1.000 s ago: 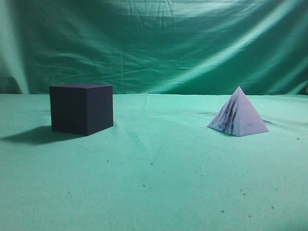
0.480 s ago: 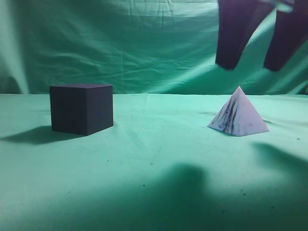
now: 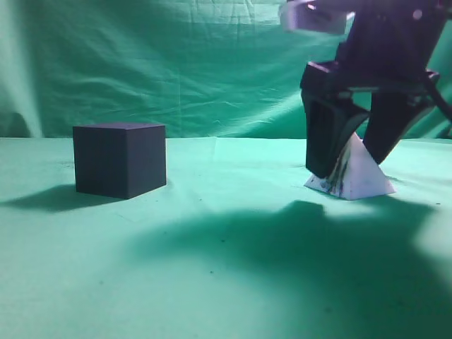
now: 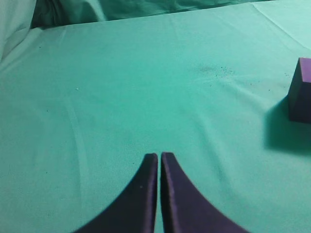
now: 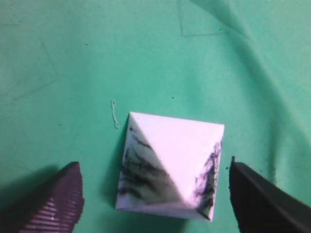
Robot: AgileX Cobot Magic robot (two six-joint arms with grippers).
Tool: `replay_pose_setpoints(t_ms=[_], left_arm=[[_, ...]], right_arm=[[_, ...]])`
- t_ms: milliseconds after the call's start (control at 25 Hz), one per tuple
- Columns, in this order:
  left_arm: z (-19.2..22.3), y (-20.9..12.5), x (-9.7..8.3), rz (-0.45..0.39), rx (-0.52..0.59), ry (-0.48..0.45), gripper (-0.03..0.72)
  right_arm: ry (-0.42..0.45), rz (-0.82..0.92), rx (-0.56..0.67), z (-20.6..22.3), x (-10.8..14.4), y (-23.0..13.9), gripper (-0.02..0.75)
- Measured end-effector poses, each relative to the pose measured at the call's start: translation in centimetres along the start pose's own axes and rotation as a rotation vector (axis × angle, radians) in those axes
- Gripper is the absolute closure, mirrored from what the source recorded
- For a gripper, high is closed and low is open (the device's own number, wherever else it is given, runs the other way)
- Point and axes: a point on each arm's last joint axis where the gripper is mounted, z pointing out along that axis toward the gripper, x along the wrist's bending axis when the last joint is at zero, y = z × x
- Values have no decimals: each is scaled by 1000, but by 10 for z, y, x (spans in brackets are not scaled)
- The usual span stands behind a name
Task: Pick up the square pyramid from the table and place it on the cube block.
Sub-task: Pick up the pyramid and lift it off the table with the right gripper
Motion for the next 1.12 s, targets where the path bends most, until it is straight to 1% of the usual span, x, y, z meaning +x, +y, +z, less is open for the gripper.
replay_pose_setpoints(t_ms=[360, 400, 600, 720, 760, 800, 840, 880, 1040, 1120], left_arm=[[0, 0, 0, 0, 0, 0, 688], [0, 0, 0, 0, 0, 0, 688], [0, 0, 0, 0, 0, 0, 688], [0, 0, 0, 0, 0, 0, 688], [0, 0, 0, 0, 0, 0, 688], [0, 0, 0, 0, 0, 0, 688], [0, 0, 0, 0, 0, 0, 688], [0, 0, 0, 0, 0, 0, 688], [0, 0, 0, 0, 0, 0, 688], [0, 0, 0, 0, 0, 0, 688]], right_arm=[[-10, -7, -1, 23, -2, 0, 146], [-11, -7, -3, 24, -2, 1, 197], [-10, 2, -8, 27, -2, 3, 198], [-7, 9, -8, 27, -2, 3, 316], [-6, 9, -5, 27, -2, 3, 337], [-5, 9, -1, 26, -2, 4, 326], [-3, 9, 5, 25, -2, 5, 373], [-2, 7, 9, 24, -2, 6, 363], [8, 5, 42, 22, -3, 13, 363], [17, -12, 83, 19, -2, 18, 363]])
